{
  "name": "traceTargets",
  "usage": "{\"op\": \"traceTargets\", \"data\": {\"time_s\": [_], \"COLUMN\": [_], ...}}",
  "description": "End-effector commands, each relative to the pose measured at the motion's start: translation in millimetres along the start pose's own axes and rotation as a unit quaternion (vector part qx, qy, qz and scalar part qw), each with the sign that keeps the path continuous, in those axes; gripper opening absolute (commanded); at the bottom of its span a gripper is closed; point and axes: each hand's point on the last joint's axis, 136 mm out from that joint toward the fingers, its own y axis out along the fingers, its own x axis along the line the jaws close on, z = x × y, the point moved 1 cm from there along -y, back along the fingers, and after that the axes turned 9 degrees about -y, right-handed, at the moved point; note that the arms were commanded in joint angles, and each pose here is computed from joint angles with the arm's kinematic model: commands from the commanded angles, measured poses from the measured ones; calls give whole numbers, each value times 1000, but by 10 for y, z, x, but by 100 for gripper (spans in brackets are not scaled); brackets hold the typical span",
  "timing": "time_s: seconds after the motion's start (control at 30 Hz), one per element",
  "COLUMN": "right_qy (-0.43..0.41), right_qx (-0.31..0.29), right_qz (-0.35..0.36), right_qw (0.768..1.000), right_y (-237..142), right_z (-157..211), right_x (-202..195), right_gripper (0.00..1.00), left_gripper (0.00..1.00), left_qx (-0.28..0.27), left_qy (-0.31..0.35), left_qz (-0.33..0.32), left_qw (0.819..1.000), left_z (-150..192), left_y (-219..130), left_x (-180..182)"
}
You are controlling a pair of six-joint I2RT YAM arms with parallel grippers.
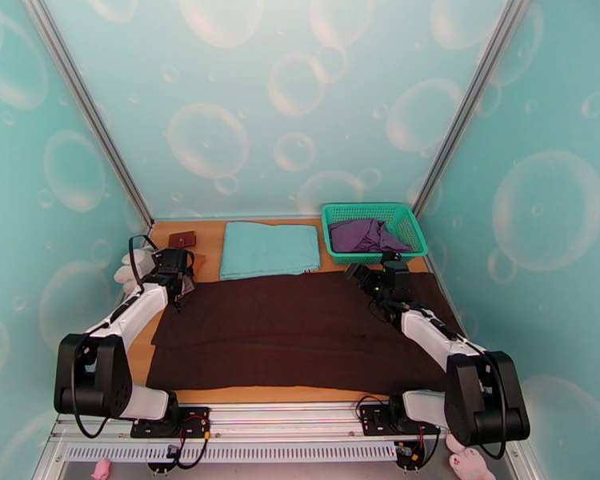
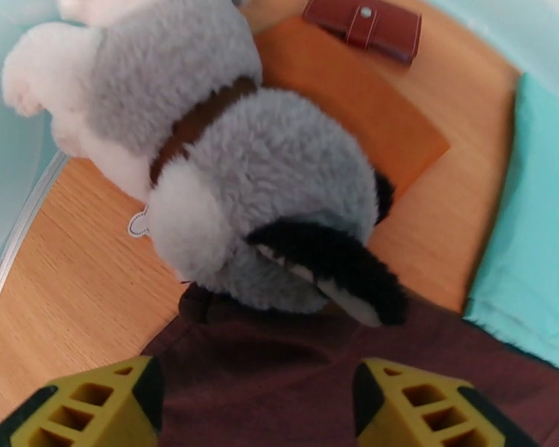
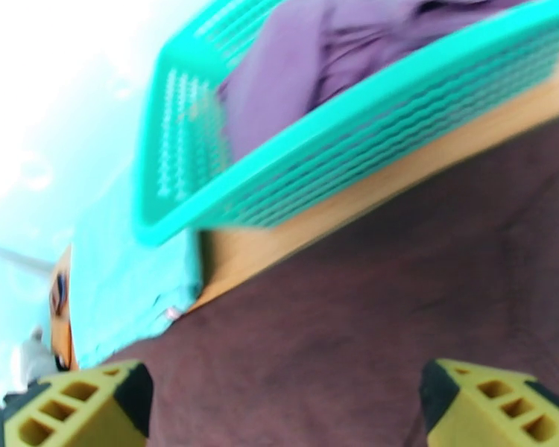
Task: Fold and stack the trousers
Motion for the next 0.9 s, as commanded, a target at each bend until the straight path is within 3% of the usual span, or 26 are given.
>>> {"op": "traceTargets", "data": {"time_s": [0.0, 0.1, 0.53, 0.87], "right_qy": [-24, -18, -11, -4], "right_qx": [-3, 6, 20, 30], "right_qz": [-25, -32, -49, -48], "right_qw": [999, 999, 999, 998], "right_y": [53, 99, 96, 93], "right_z": [-36, 47, 124, 218], "right_x": [90, 78, 125, 90], "right_gripper": [99, 99, 99, 99], "left_gripper": [64, 60, 59, 59], "left_qx": [-16, -11, 4, -14], "left_qy": [-20, -28, -52, -66], "left_qz": [-7, -16, -4, 4], "left_qw": [1000, 999, 999, 998], "left_z": [-108, -56, 48, 23], "left_y": [-10, 68, 405, 593], "left_x": [9, 66, 162, 153]}}
